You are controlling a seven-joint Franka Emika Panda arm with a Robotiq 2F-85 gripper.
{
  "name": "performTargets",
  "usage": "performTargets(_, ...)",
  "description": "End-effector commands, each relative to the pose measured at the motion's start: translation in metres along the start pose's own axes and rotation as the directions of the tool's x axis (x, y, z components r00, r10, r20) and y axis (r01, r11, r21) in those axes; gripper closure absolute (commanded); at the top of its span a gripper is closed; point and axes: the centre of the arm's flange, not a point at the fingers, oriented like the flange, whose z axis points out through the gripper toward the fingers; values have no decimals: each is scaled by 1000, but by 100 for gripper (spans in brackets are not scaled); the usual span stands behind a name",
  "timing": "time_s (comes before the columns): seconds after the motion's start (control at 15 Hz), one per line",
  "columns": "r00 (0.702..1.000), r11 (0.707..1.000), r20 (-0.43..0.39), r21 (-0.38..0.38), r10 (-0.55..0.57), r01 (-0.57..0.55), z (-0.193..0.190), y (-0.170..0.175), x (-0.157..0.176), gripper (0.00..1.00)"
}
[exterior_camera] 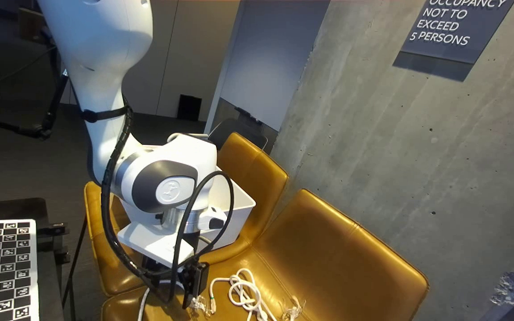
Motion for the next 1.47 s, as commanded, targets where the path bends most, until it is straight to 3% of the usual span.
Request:
performTargets(0.0, 1000, 999, -5, -47, -26, 25, -19, -12, 0, 4)
performTargets(0.27, 999, 996, 0, -70, -51, 50, -19, -26, 0, 7)
performTargets(0.87, 998, 998, 38, -35, -56, 57, 0, -37, -12, 9)
performTargets(0.93, 998, 998, 40, -34, -53, 54, 2, -35, -12, 22)
performTargets(1.13, 998, 998, 45, -38, -39, 41, 9, -24, -10, 47)
performTargets(1.4, 998, 999, 57, -37, -13, 15, 21, -12, -13, 74)
